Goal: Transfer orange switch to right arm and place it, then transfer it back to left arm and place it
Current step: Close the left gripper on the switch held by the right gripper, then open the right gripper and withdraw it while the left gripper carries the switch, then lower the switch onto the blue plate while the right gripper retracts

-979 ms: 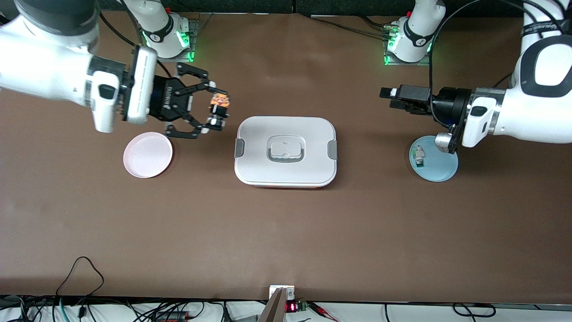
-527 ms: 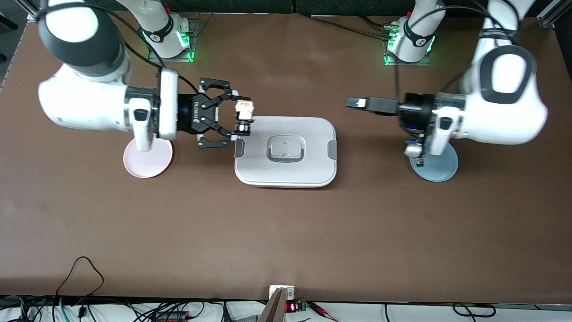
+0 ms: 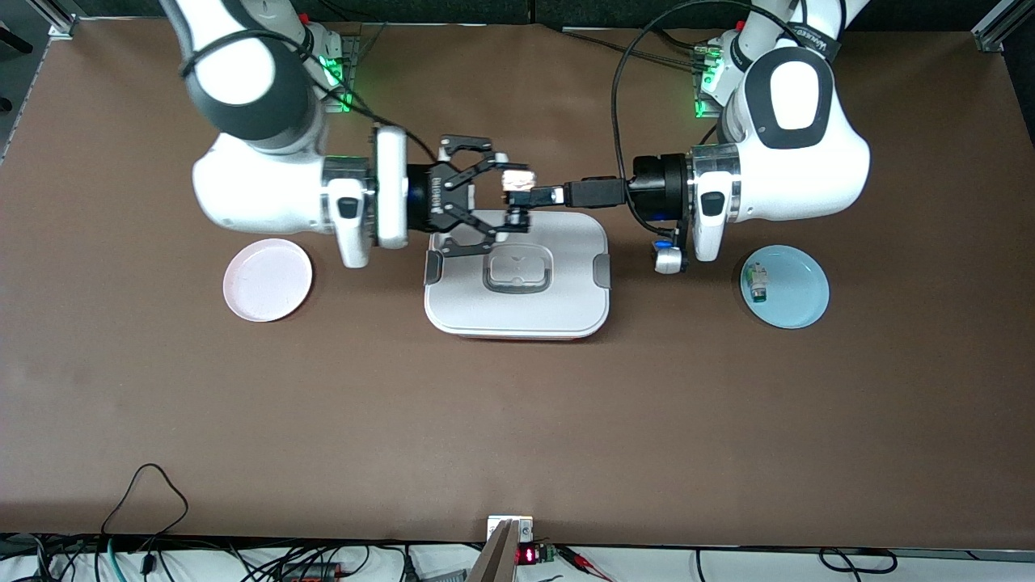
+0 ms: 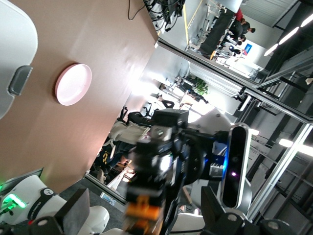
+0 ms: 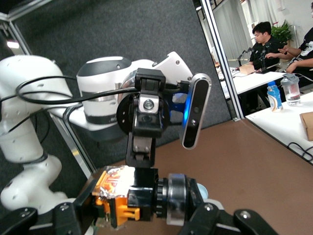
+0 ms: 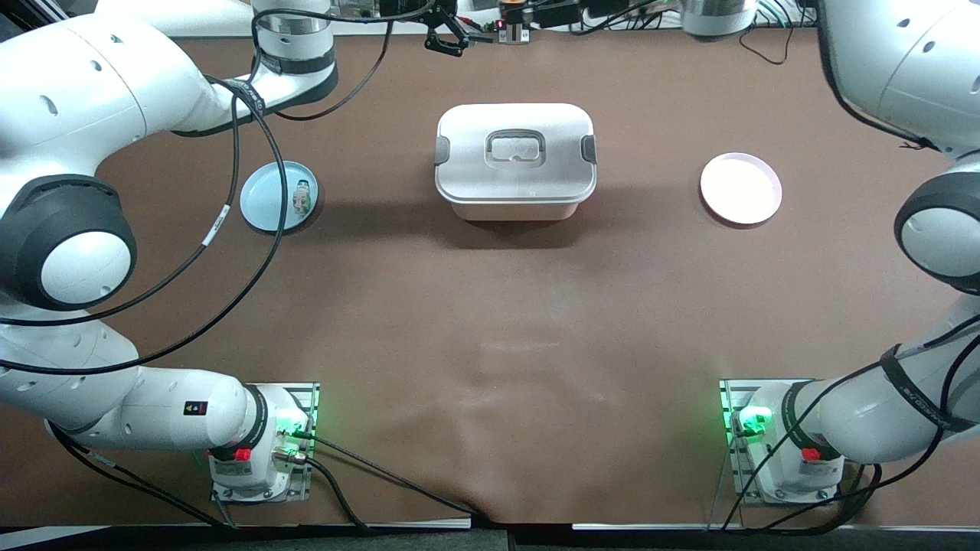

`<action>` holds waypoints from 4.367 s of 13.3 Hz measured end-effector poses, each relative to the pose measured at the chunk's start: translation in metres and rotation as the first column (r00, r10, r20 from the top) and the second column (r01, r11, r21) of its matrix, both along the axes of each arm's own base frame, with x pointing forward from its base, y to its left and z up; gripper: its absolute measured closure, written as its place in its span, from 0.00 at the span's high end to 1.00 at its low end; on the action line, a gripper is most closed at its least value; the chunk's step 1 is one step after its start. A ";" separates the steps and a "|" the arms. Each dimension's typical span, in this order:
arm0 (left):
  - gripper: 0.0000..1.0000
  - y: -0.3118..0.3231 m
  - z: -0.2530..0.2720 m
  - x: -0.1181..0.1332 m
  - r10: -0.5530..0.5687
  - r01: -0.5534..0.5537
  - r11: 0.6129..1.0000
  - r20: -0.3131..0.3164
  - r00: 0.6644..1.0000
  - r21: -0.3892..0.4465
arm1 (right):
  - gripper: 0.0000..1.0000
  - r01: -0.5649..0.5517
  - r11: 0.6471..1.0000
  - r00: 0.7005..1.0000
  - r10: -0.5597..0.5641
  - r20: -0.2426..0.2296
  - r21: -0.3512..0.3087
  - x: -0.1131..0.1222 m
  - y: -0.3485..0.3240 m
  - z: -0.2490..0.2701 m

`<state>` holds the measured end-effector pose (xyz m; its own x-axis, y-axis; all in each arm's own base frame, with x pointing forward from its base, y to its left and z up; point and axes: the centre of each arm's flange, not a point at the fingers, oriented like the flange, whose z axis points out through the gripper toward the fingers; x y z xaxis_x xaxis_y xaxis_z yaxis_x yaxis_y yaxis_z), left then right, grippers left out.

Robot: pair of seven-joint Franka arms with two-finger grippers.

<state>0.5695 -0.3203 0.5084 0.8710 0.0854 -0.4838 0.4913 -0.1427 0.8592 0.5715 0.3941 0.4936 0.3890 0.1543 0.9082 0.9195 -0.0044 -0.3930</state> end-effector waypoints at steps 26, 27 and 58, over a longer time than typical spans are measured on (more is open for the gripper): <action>0.33 0.026 -0.013 -0.007 -0.110 0.112 0.992 0.036 0.993 -0.054 | 0.74 0.047 0.999 0.999 -0.047 -0.021 -0.002 -0.006 0.017 -0.010; 0.33 0.026 -0.013 -0.007 -0.111 0.112 0.992 0.035 0.993 -0.054 | 0.74 0.047 0.999 0.999 -0.047 -0.023 -0.003 -0.006 0.017 -0.010; 0.33 0.248 -0.164 0.000 -0.908 0.468 -0.123 0.092 -0.409 0.875 | 1.00 0.039 0.609 0.682 -0.595 -0.424 -0.792 0.008 -0.353 -0.049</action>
